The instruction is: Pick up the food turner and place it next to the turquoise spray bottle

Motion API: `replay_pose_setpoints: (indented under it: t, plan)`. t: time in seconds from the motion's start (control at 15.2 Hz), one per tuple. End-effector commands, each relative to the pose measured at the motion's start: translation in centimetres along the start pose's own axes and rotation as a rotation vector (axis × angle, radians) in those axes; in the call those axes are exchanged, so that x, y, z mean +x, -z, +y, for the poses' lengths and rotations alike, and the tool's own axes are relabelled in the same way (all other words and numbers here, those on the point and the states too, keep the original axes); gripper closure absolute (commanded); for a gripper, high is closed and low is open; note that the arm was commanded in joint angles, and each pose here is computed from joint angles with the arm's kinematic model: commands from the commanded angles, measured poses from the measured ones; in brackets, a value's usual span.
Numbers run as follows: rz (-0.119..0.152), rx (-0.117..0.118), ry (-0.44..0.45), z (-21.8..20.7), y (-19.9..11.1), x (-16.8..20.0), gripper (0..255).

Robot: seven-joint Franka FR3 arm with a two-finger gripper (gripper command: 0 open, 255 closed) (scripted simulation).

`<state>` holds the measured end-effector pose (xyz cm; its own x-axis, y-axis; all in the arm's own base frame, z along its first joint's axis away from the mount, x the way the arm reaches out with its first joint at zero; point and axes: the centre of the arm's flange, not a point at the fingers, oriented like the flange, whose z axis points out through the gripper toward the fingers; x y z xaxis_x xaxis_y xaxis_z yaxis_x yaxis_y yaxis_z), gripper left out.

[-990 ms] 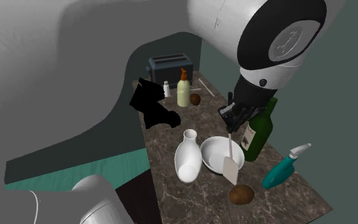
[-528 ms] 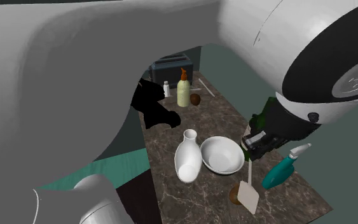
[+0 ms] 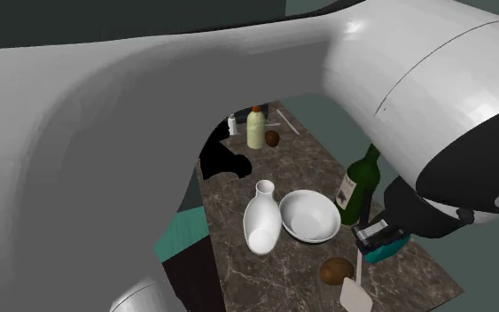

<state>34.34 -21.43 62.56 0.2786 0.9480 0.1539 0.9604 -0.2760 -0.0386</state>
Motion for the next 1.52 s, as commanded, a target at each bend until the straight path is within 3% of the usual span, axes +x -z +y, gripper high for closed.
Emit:
replay_pose_setpoints:
  t: [0.0,1.45]
  plan:
    - [0.0,0.0,0.0,0.0,-1.1,-0.2,255]
    - [0.0,0.0,0.0,0.5,-12.6,-2.0,255]
